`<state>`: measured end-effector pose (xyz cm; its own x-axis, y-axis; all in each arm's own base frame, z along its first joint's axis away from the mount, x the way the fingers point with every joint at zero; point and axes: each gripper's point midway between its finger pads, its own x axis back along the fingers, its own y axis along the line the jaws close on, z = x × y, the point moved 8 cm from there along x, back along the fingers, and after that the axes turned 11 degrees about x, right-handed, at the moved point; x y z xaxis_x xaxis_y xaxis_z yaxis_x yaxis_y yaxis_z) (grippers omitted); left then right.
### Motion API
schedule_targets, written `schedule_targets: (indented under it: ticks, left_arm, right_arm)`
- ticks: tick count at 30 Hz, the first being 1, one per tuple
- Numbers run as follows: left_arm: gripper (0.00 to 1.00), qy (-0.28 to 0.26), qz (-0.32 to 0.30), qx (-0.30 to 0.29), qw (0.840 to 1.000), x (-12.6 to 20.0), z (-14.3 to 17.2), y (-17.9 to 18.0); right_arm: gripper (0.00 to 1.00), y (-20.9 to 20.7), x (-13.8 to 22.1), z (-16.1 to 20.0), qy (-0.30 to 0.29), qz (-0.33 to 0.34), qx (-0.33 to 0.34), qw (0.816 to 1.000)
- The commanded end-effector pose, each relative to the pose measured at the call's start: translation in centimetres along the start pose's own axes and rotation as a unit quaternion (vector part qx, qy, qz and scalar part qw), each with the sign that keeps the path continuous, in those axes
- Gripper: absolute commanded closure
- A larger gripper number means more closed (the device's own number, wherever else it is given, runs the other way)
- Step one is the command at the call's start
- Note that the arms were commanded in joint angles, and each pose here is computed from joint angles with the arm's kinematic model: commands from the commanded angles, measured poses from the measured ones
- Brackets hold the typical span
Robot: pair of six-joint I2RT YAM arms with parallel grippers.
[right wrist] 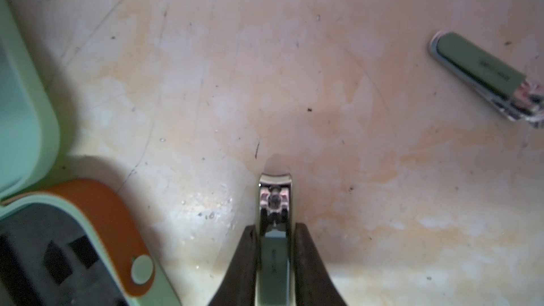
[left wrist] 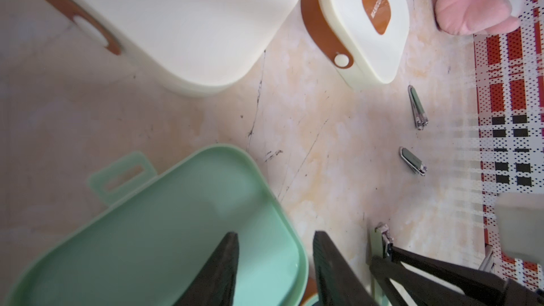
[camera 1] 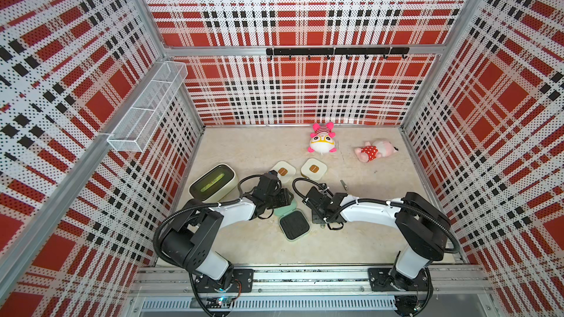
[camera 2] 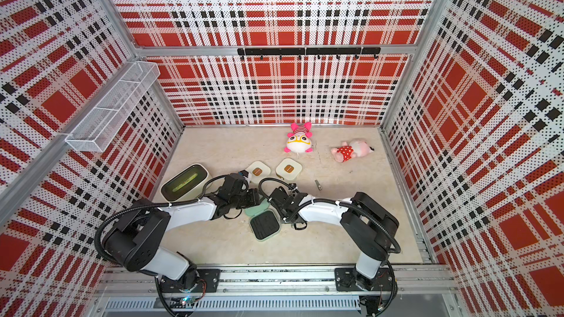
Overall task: Organize nail clipper sets
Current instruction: Pick up the nail clipper from the center of the board, then place the nail clipper in the storage box.
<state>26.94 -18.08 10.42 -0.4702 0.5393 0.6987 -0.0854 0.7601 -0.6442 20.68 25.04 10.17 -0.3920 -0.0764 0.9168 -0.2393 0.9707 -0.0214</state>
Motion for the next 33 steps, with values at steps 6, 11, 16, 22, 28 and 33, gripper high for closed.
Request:
schedule_targets:
  ticks: [6,11,16,22,28,33]
  left_arm:
    - [0.54,-0.015,0.001,0.014,1.000,0.6,-1.6,0.4]
    - [0.54,-0.021,-0.011,0.020,1.000,0.8,-2.0,1.2]
    - [0.54,-0.020,-0.020,0.029,0.999,0.9,-2.4,2.4]
    - [0.54,-0.020,-0.027,0.032,0.999,0.8,-2.4,3.1]
    - [0.54,-0.016,-0.029,0.033,0.999,0.6,-2.2,3.4]
    - [0.54,-0.016,-0.030,0.035,0.999,0.6,-2.0,3.6]
  right_arm:
    - [0.90,1.8,2.7,-2.9,-0.076,-0.059,0.066,0.993]
    - [0.91,4.4,3.7,-3.5,-0.102,-0.101,0.116,0.983]
    - [0.91,6.5,4.3,-3.2,-0.121,-0.134,0.146,0.973]
    - [0.90,8.5,4.1,-2.5,-0.126,-0.163,0.168,0.964]
    - [0.90,9.5,3.1,-2.1,-0.116,-0.172,0.178,0.962]
    - [0.90,10.0,2.6,-1.6,-0.111,-0.170,0.182,0.962]
